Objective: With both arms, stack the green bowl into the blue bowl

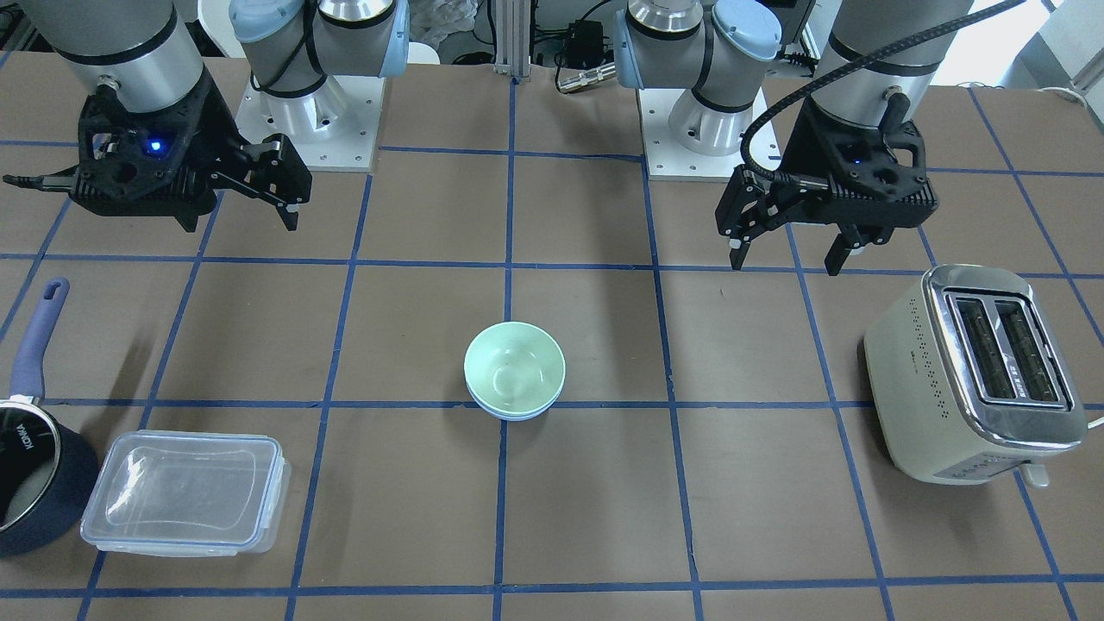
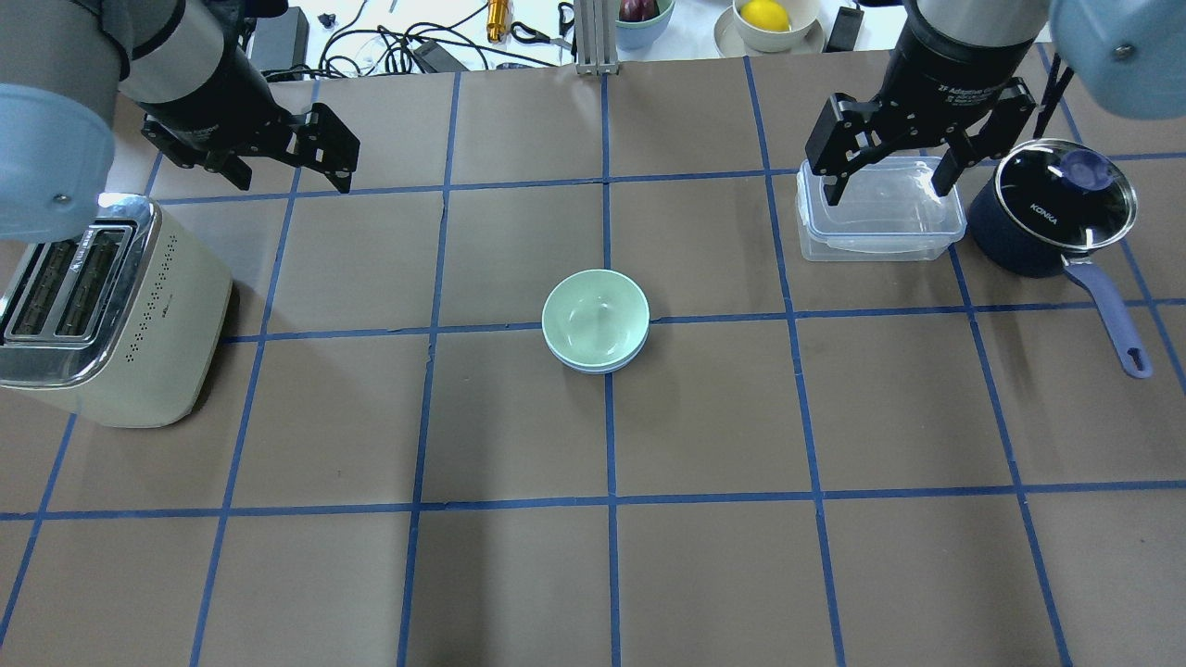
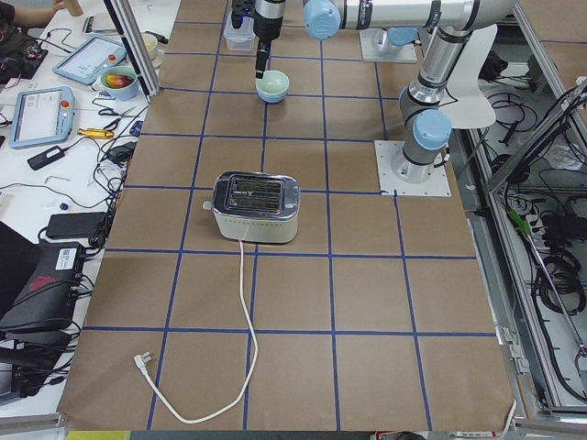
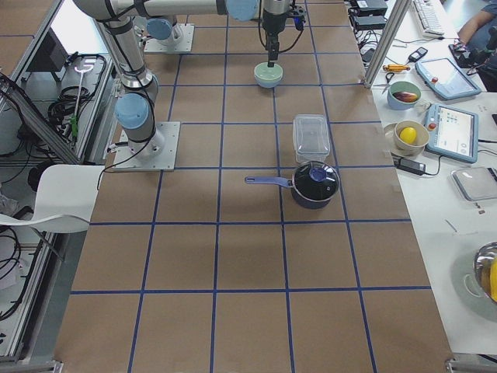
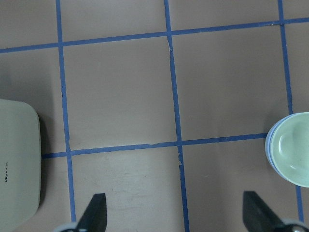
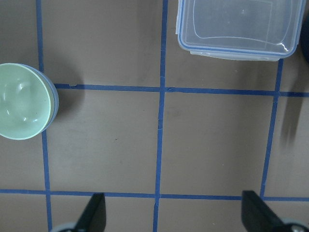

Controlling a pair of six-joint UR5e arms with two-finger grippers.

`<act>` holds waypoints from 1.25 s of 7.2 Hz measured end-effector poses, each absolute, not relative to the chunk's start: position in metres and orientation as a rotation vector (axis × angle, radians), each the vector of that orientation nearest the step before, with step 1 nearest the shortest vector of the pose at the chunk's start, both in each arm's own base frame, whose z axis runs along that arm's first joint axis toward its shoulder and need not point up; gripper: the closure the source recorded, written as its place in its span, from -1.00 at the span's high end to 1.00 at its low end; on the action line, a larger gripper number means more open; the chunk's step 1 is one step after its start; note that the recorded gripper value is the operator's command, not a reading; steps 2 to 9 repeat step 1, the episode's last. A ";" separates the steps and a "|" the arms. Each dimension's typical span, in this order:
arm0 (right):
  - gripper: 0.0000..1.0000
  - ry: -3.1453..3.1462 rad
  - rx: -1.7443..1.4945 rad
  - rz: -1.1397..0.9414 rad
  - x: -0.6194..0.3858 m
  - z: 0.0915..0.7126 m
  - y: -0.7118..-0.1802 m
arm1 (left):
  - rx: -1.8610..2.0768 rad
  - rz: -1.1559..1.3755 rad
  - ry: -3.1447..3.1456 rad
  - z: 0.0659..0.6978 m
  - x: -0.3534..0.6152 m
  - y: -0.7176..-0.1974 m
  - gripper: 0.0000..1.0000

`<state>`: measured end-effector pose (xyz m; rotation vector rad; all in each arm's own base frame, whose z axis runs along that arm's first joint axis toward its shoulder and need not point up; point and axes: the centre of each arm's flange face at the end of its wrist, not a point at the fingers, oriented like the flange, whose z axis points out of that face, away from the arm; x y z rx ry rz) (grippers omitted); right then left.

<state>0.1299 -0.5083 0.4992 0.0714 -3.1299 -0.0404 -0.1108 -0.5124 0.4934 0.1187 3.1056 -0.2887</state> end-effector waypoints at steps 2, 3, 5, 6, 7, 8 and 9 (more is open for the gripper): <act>1.00 -3.130 0.070 -0.029 0.130 0.500 -0.509 | 0.119 -0.289 3.106 0.493 -0.111 -0.512 1.00; 1.00 -3.130 0.070 -0.029 0.130 0.500 -0.509 | 0.119 -0.289 3.106 0.493 -0.111 -0.512 1.00; 1.00 -3.130 0.070 -0.029 0.130 0.500 -0.509 | 0.119 -0.289 3.106 0.493 -0.111 -0.512 1.00; 1.00 -3.130 0.070 -0.029 0.130 0.500 -0.509 | 0.119 -0.289 3.106 0.493 -0.111 -0.512 1.00; 1.00 -3.130 0.070 -0.029 0.130 0.500 -0.509 | 0.119 -0.289 3.106 0.493 -0.111 -0.512 1.00; 1.00 -3.130 0.070 -0.029 0.130 0.500 -0.509 | 0.119 -0.289 3.106 0.493 -0.111 -0.512 1.00; 1.00 -3.130 0.070 -0.029 0.130 0.500 -0.509 | 0.119 -0.289 3.106 0.493 -0.111 -0.512 1.00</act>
